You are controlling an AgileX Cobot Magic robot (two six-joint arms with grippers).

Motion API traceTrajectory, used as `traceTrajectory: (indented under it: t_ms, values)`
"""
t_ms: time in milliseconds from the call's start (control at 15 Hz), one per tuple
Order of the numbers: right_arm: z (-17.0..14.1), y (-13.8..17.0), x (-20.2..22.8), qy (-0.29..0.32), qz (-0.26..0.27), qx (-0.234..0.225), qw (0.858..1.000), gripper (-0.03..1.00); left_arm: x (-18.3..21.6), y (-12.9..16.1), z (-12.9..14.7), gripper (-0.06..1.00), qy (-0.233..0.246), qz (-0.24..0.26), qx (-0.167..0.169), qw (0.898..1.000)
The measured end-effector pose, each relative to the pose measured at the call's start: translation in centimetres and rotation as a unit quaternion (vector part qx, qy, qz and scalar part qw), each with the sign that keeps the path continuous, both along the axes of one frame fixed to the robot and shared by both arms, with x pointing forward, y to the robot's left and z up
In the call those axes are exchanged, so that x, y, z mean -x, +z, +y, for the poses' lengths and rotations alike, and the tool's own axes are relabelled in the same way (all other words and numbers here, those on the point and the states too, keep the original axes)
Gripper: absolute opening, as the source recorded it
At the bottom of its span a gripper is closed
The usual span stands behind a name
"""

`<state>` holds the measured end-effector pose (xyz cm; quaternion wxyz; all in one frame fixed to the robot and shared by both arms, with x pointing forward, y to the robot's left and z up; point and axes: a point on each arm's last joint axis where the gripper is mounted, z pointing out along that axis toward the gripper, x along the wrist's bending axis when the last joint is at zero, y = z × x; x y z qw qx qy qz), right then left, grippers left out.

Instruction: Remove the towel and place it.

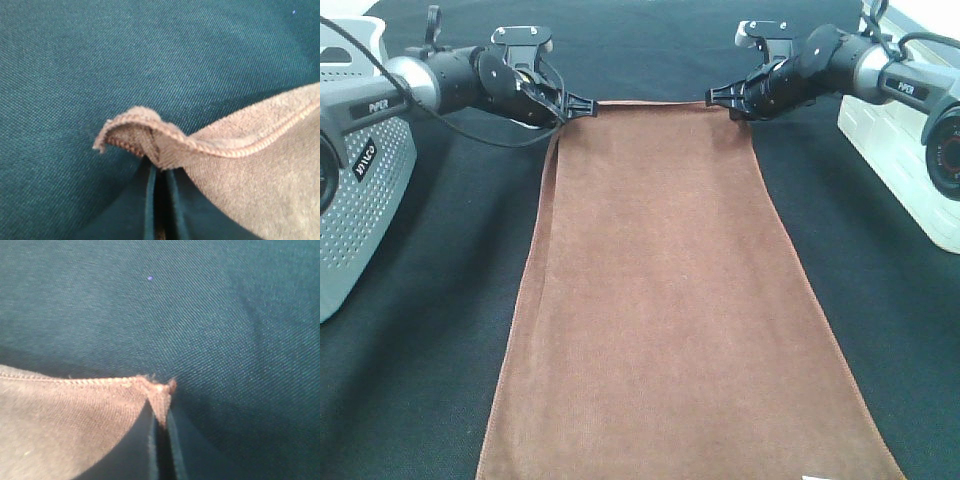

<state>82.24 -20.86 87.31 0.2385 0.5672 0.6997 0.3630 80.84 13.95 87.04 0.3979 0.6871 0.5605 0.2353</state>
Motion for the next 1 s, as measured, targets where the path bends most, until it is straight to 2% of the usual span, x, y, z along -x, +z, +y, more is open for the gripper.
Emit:
traceTrajectory:
  t_ms: [267, 400, 467, 533, 667, 733, 800, 867, 1000]
  values:
    - [0.0, 0.2, -0.2, -0.010, -0.014, -0.015, 1.000, 0.02, -0.1, -1.2, 0.0, 0.04, 0.007, 0.000, 0.008, 1.000]
    - [0.0, 0.3, -0.3, -0.016, -0.021, -0.024, 0.999, 0.12, -0.1, -1.5, 0.0, 0.09, 0.011, -0.004, 0.016, 1.000]
    - [0.0, 0.3, -0.3, -0.016, -0.021, -0.024, 0.999, 0.12, -0.1, -1.5, 0.0, 0.09, 0.011, -0.004, 0.016, 1.000]
    - [0.0, 0.2, -0.4, -0.021, -0.026, -0.031, 0.999, 0.31, -0.2, -1.9, 0.0, 0.21, 0.013, -0.005, 0.016, 1.000]
    - [0.0, -0.7, -0.4, -0.026, -0.021, -0.037, 0.999, 0.50, -0.2, -1.8, 0.0, 0.38, 0.014, -0.008, 0.016, 1.000]
    - [0.0, -1.3, -0.4, -0.027, -0.016, -0.037, 0.999, 0.55, -0.2, -1.8, 0.0, 0.47, 0.013, -0.009, 0.016, 1.000]
    - [0.0, -1.3, -0.4, -0.027, -0.016, -0.037, 0.999, 0.55, -0.2, -1.8, 0.0, 0.47, 0.013, -0.009, 0.016, 1.000]
    - [-0.1, -1.6, -0.4, -0.027, -0.012, -0.036, 0.999, 0.57, -0.2, -1.8, 0.0, 0.55, 0.013, -0.009, 0.016, 1.000]
    - [-0.7, -1.7, -0.4, -0.032, -0.009, -0.038, 0.999, 0.58, -0.2, -1.8, 0.0, 0.62, 0.014, -0.010, 0.016, 1.000]
